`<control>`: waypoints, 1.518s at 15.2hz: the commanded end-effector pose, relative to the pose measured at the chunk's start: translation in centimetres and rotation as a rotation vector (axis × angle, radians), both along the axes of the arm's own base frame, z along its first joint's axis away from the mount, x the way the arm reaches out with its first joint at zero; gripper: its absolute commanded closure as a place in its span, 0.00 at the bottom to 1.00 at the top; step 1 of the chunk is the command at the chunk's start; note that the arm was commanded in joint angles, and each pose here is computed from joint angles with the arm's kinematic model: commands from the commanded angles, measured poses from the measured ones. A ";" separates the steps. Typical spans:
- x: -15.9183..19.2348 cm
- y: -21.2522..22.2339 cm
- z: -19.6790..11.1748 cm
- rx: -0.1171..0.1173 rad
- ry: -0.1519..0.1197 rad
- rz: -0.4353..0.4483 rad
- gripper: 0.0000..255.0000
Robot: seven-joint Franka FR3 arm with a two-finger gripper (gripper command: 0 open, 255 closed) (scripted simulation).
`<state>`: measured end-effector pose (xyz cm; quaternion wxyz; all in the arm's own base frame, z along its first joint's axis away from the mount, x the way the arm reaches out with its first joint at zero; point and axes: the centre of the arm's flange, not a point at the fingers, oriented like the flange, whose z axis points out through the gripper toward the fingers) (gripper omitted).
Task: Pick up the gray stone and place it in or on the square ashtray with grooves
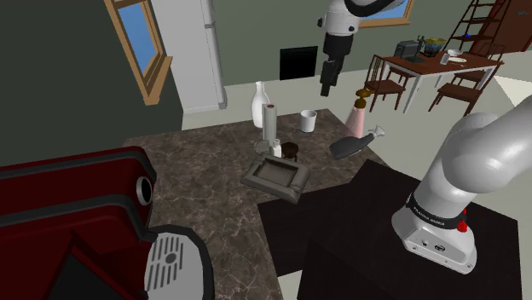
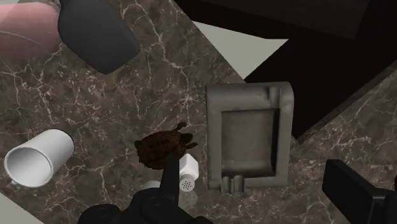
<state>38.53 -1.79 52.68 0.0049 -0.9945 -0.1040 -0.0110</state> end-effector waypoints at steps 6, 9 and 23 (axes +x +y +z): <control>7.6 1.0 -6.1 -0.071 0.045 0.105 0.00; 10.7 1.6 -8.9 -0.101 0.064 0.150 0.00; 23.7 4.9 -23.2 -0.241 0.152 0.358 0.00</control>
